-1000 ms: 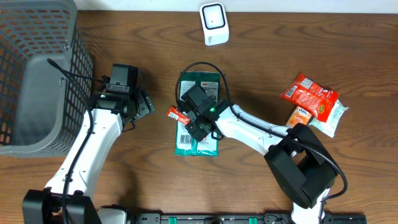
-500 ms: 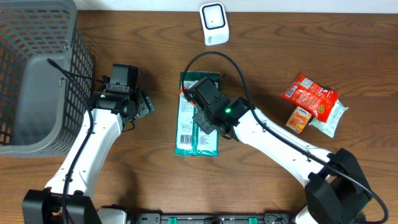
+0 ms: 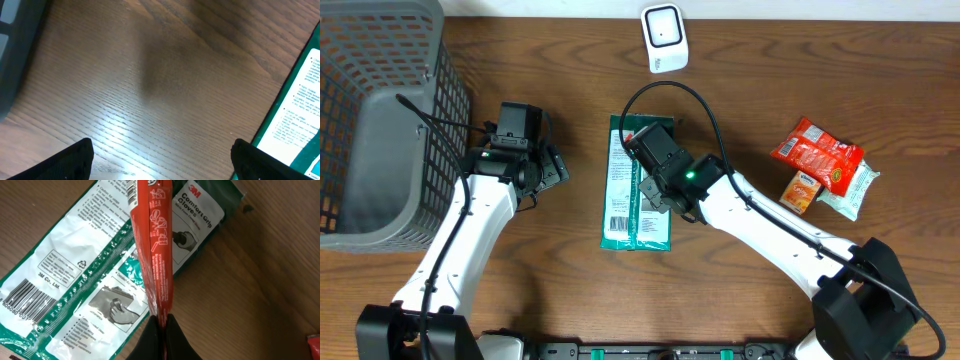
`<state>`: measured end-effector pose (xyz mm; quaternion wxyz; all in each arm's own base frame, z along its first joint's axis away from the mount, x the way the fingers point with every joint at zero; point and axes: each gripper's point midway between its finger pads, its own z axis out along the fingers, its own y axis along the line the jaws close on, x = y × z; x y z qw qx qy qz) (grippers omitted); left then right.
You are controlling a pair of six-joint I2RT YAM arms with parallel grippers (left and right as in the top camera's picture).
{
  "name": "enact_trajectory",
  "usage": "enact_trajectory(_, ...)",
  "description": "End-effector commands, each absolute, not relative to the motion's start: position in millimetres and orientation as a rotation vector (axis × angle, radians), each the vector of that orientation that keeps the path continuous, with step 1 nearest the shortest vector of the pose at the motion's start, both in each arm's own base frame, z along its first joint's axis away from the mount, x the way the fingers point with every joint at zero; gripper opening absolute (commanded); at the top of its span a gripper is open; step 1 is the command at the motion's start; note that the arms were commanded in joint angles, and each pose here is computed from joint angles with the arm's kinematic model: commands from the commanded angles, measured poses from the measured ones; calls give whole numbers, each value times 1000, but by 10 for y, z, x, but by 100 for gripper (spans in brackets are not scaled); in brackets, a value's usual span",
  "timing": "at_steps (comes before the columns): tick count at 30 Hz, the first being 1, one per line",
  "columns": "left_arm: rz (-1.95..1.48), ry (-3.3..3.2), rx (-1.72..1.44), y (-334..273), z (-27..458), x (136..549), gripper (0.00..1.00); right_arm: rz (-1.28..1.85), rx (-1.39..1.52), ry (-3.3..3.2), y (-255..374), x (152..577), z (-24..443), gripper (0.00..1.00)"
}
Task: Scan the item barcode
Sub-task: 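Close the right gripper on the Nescafe stick and lift it, then carry the Nescafe stick up to the scanner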
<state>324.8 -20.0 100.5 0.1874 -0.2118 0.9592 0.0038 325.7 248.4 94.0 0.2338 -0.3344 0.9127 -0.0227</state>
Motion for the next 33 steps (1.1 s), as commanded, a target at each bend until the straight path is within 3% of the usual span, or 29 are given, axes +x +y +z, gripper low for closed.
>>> enact_trajectory(1, 29, 2689, -626, -163, 1021, 3264, 89, -85, -870, 2512, 2397, 3310, 975, 1)
enact_trajectory(17, 29, 2689, -626, -163, 1021, 3264, 89, -82, -863, 2515, 2368, 3309, 1006, 1)
enact_trajectory(26, 29, 2688, -626, -163, 1021, 3265, 89, -3, -804, 2395, 2349, 3257, 1599, 1)
enact_trajectory(33, 29, 2689, -626, -163, 1021, 3264, 89, -4, -806, 2397, 2305, 3206, 1657, 1)
